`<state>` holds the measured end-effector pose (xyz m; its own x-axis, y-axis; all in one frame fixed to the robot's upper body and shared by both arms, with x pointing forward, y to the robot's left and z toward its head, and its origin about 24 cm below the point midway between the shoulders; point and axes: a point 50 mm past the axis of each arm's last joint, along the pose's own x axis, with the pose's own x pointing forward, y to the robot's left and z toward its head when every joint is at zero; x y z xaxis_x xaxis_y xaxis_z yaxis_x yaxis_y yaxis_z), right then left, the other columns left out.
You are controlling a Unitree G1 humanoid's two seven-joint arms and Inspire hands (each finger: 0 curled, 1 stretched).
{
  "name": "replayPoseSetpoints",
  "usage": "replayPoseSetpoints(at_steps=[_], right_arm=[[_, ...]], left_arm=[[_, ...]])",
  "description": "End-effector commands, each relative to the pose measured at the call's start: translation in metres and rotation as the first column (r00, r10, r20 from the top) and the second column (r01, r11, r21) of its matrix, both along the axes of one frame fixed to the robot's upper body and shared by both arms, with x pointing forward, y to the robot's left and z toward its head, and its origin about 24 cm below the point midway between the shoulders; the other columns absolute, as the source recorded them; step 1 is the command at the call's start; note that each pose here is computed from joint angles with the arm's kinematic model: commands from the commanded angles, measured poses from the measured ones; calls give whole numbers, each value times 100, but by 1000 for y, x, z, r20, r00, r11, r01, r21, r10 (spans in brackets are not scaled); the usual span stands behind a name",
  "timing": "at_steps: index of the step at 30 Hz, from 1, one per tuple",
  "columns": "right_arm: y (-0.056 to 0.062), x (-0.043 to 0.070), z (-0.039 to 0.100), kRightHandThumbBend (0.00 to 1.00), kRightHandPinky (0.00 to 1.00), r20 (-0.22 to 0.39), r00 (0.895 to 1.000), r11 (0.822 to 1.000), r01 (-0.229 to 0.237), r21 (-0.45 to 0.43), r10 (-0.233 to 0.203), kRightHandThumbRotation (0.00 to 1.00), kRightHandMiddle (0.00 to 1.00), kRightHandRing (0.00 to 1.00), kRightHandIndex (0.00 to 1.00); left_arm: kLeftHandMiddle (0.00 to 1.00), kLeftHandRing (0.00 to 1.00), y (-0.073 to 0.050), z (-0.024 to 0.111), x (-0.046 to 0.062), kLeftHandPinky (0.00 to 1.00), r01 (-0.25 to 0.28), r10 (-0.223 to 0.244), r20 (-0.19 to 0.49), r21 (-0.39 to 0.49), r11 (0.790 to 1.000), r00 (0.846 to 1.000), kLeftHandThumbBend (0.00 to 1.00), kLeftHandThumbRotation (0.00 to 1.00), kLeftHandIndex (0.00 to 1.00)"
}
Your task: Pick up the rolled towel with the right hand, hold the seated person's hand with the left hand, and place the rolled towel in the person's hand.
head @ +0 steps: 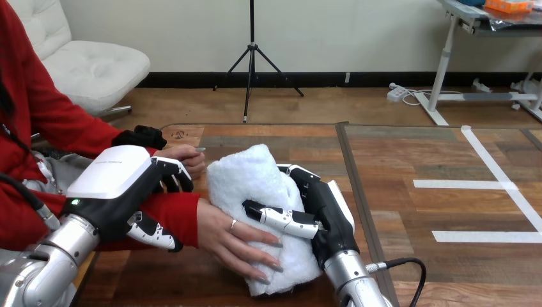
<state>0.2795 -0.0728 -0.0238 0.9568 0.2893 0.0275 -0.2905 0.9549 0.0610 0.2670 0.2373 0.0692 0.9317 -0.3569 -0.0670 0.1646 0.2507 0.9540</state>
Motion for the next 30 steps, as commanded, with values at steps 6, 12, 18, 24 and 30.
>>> replayPoseSetpoints(at_steps=[6,12,18,24,30], right_arm=[[18,19,27,83,69,88,995,999,-52,-5,52,32,76,73,77],[10,21,27,83,76,78,997,1000,-28,7,28,39,80,79,83],[2,23,28,84,79,85,996,1000,-10,12,9,43,82,82,86],[-6,24,29,85,82,92,996,1000,0,17,-1,48,82,83,88],[-13,25,30,86,84,95,995,1000,6,24,-8,52,83,84,89]], left_arm=[[75,69,-9,22,11,62,32,-23,125,-73,997,992,93,16,81],[80,73,-5,18,9,66,20,-10,119,-86,996,993,96,21,87],[84,79,-3,15,6,72,12,1,117,-107,994,993,99,29,92],[88,84,-2,10,2,80,4,12,115,-131,991,993,100,36,94],[92,90,-1,5,-1,87,-3,22,115,-164,986,993,100,42,97]])
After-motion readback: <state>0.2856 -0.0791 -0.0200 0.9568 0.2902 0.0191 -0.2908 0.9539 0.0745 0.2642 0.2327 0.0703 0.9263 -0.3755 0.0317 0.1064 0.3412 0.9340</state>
